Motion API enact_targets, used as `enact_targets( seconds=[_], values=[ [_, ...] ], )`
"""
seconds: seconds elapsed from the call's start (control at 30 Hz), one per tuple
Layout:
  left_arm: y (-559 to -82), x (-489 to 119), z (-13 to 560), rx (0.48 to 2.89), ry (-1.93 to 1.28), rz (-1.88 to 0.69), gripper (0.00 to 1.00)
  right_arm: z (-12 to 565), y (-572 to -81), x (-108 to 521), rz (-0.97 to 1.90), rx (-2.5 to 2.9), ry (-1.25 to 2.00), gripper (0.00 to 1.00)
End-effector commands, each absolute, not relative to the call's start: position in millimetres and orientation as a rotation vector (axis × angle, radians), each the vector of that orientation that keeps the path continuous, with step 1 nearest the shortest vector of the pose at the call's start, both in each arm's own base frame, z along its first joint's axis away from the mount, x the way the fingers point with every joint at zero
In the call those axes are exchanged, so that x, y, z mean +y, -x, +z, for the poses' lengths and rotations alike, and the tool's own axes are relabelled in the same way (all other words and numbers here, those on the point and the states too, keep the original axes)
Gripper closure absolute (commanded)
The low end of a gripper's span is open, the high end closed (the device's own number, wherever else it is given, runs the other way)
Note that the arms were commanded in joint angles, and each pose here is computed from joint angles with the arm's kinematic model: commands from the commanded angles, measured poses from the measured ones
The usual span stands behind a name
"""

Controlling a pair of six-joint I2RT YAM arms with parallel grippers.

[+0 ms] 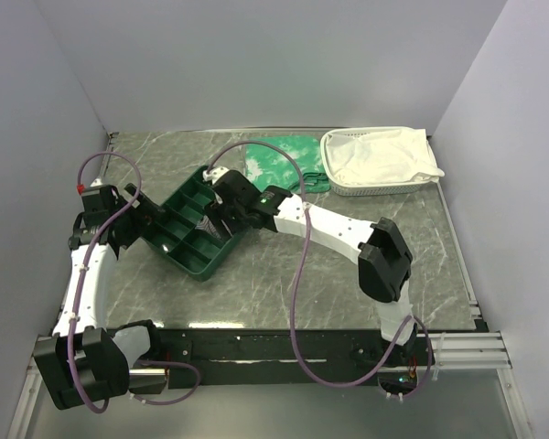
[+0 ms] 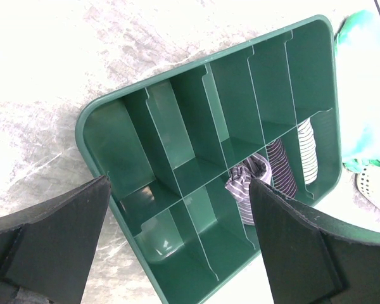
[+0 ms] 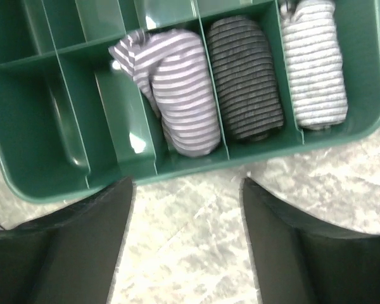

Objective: Roll the underwear
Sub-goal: Place the underwear in the storage box.

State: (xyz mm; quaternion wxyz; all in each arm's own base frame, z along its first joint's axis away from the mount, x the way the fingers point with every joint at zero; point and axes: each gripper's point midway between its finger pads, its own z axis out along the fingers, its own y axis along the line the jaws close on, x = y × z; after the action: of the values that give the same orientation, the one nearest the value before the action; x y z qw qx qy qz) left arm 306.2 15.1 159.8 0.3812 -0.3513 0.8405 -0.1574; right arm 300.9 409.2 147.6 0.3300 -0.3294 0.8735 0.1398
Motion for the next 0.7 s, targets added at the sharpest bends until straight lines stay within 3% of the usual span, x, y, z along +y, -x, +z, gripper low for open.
enact_targets(
  seconds=[0.0,0.13,0.23,0.27,0.37,0.67],
  values=[
    [-310.9,14.7,174.7,2.099,0.846,-0.420,0.03,175.5,-314.7,425.4,0.410,2.178,0.831,0.31],
    [-309.8,15.7,175.3,2.101,0.844,-0.411,0.03,168.8,-318.2,445.9,0.464,2.180,0.873,0.41],
    [-308.7,15.2,176.2,2.100,0.843,-0.410,0.03,164.1,-322.3,456.9,0.484,2.181,0.887,0.63],
    [-308.1,15.5,175.4,2.100,0.845,-0.409,0.03,163.5,-321.6,460.4,0.506,2.181,0.897,0.77],
    [-307.7,15.4,175.6,2.100,0.847,-0.410,0.03,161.8,-320.1,469.7,0.540,2.180,0.909,0.94],
    [-310.6,14.4,174.6,2.108,0.837,-0.418,0.03,146.8,-310.7,490.5,0.665,2.208,0.950,1.00]
  ],
)
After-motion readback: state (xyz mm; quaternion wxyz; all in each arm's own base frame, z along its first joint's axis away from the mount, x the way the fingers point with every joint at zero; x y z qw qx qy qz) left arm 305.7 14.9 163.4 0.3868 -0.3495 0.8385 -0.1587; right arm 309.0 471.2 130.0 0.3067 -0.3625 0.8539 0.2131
